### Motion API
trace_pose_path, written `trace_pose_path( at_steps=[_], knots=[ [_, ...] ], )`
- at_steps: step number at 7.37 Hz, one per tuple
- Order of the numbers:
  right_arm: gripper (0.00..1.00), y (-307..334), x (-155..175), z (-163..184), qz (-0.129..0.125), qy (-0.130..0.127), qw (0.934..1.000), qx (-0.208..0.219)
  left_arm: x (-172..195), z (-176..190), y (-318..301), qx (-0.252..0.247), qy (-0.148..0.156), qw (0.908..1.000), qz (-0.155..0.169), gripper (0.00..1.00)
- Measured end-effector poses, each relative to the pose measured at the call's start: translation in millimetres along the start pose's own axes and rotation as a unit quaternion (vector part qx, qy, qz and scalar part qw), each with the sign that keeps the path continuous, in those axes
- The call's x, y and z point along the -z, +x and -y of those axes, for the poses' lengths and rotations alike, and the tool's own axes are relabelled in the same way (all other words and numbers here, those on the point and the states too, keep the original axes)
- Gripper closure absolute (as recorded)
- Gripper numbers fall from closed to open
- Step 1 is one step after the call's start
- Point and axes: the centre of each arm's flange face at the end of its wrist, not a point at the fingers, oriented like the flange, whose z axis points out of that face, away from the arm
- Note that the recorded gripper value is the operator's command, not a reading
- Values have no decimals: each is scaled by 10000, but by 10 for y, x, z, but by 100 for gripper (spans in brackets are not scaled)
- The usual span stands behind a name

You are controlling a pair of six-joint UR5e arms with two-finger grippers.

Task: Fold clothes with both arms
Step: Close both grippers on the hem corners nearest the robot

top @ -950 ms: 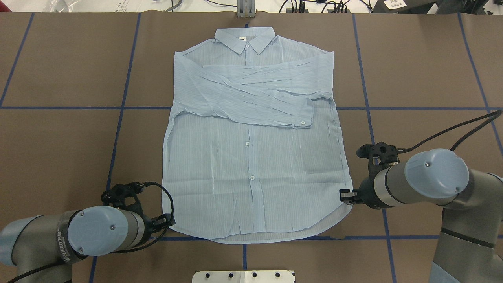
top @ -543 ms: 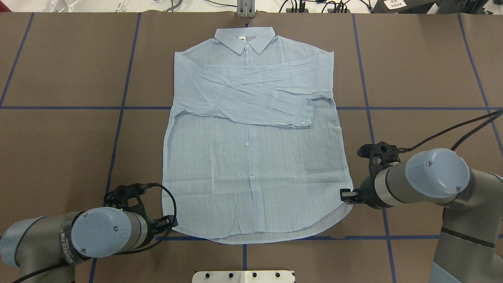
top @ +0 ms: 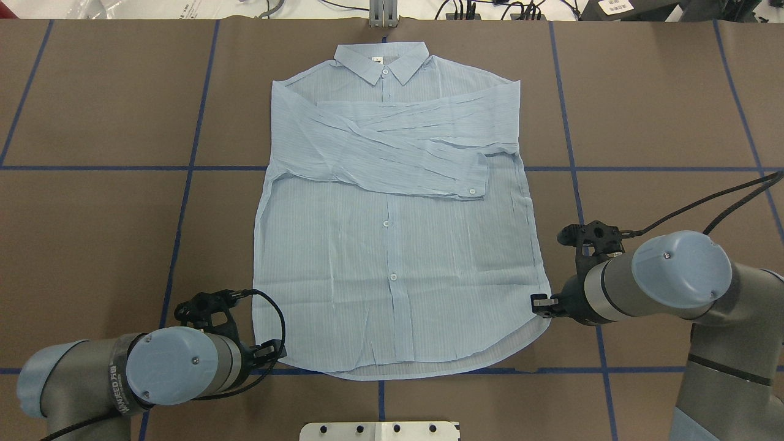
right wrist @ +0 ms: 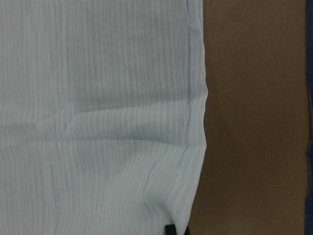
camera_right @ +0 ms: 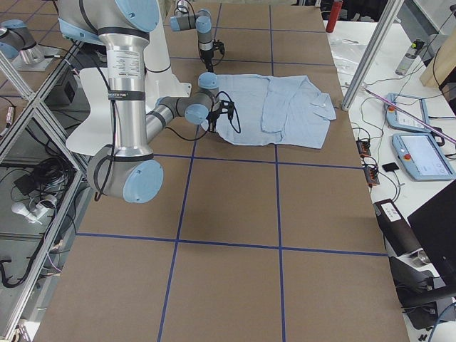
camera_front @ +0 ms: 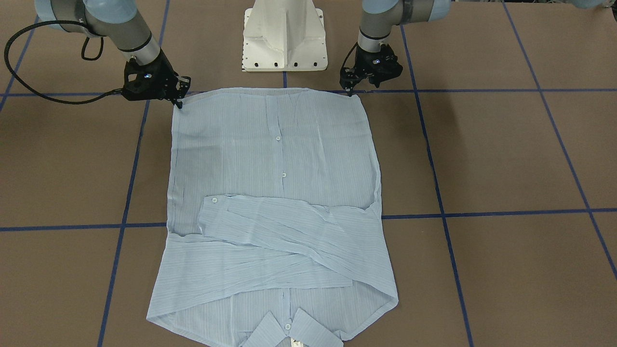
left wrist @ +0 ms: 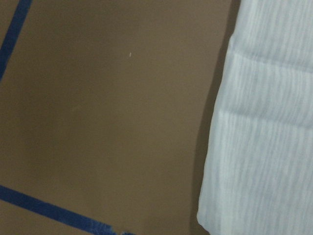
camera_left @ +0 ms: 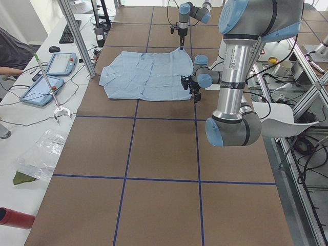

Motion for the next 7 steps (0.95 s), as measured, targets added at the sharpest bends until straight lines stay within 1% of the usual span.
trace_pose_path(
  at_steps=[4,6,7],
  knots=[
    [100,13,-12,2,-20,-9,10000,-9,-34,5,28,7,8,10000,15,30],
    [100,14,-14,3,-23,-10,10000,-10,-38,9,30,9,11,10000,18,33],
    [100,16,-16,3,-25,-11,10000,-11,-39,12,30,10,13,10000,19,33]
  ],
)
